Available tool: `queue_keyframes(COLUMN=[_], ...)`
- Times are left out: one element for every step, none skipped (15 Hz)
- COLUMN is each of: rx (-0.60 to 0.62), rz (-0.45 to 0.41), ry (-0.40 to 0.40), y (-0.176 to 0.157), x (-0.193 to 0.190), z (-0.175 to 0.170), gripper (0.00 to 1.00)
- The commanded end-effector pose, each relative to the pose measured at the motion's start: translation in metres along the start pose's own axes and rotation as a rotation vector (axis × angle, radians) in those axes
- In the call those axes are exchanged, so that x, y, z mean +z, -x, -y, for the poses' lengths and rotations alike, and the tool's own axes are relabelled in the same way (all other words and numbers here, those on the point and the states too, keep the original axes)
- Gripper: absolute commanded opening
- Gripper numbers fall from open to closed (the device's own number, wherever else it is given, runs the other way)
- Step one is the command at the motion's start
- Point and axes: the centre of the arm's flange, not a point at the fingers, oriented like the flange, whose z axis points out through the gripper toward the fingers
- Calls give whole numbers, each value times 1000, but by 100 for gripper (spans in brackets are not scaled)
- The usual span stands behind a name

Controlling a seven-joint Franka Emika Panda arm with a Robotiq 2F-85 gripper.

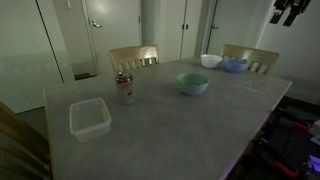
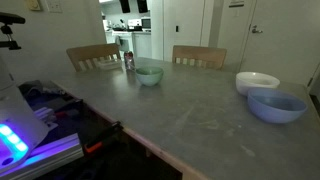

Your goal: Move the green bowl backwards

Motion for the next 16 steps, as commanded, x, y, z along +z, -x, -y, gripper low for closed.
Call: queue_keyframes(rx=[0, 0, 0, 0, 0, 0, 0, -6, -7, -11, -23, -40, -55, -77, -96, -122], rz=[1, 1, 1, 1, 1, 1, 1, -2, -5, -17, -32, -43, -51, -58, -63, -66], ry=[0, 0, 0, 0, 0, 0, 0, -1, -1, -2, -1, -2, -4, -6, -7, -4], y=[0, 0, 0, 0, 0, 0, 0, 3, 4, 5, 4, 2, -1, -7, -11, -16], x=[0, 0, 0, 0, 0, 0, 0, 2, 3, 4, 5, 5, 5, 6, 7, 8], z=[0, 0, 0, 0, 0, 0, 0, 5, 7, 13, 19, 27, 34, 43, 51, 63], gripper=[100, 100, 100, 100, 100, 100, 100, 100, 100, 100, 100, 100, 100, 100, 100, 100])
